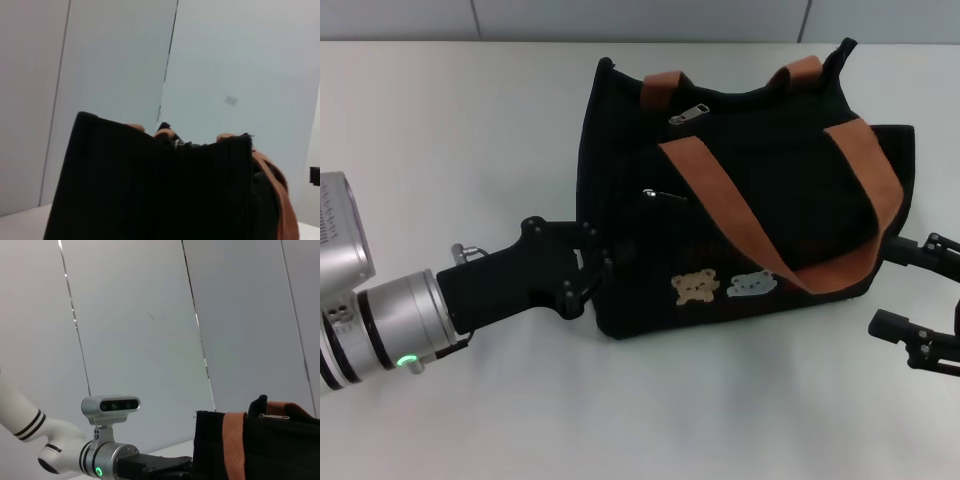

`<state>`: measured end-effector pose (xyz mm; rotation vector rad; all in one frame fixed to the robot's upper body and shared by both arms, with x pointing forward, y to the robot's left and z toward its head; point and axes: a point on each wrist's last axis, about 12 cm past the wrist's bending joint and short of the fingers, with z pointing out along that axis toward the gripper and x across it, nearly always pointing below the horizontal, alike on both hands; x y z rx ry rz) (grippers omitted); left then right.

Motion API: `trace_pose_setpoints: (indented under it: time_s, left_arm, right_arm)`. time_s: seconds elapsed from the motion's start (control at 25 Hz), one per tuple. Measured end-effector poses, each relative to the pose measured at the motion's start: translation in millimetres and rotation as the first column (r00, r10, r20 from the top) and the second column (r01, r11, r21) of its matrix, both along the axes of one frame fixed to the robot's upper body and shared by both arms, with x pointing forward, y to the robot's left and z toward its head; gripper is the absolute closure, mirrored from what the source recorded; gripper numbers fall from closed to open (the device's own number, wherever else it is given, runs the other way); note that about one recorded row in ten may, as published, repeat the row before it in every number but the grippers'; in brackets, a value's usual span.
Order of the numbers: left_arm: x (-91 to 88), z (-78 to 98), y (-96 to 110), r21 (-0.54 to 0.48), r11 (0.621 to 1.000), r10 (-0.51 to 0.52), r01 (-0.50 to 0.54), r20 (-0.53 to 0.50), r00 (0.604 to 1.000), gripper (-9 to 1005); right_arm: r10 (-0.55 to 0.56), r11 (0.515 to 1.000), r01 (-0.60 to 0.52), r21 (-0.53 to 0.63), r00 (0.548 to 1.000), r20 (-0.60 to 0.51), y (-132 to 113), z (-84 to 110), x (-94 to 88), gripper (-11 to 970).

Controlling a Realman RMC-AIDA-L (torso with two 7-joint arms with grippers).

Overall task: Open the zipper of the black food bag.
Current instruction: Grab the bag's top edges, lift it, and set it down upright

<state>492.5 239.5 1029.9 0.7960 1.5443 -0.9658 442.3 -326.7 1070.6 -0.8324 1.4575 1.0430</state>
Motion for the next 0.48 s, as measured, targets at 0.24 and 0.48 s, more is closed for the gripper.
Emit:
trace_pose_setpoints:
  time_s: [0.24, 0.48]
  left_arm:
    - [3.5, 11.6, 28.9, 0.050, 0.998, 0.030, -0.033, 0.057, 0.998, 899]
    - [21.4, 65.2, 81.1, 0.094, 0.992, 0.070, -0.088, 0.179, 0.981, 899]
  right_arm:
    - [-0.007, 1.000, 0.007, 0.002, 1.000, 0.003, -0.7, 0.3, 0.2, 140]
    - [-0.027, 0.999, 0.026, 0.038, 0.999, 0.021, 0.1, 2.8, 2.0, 140]
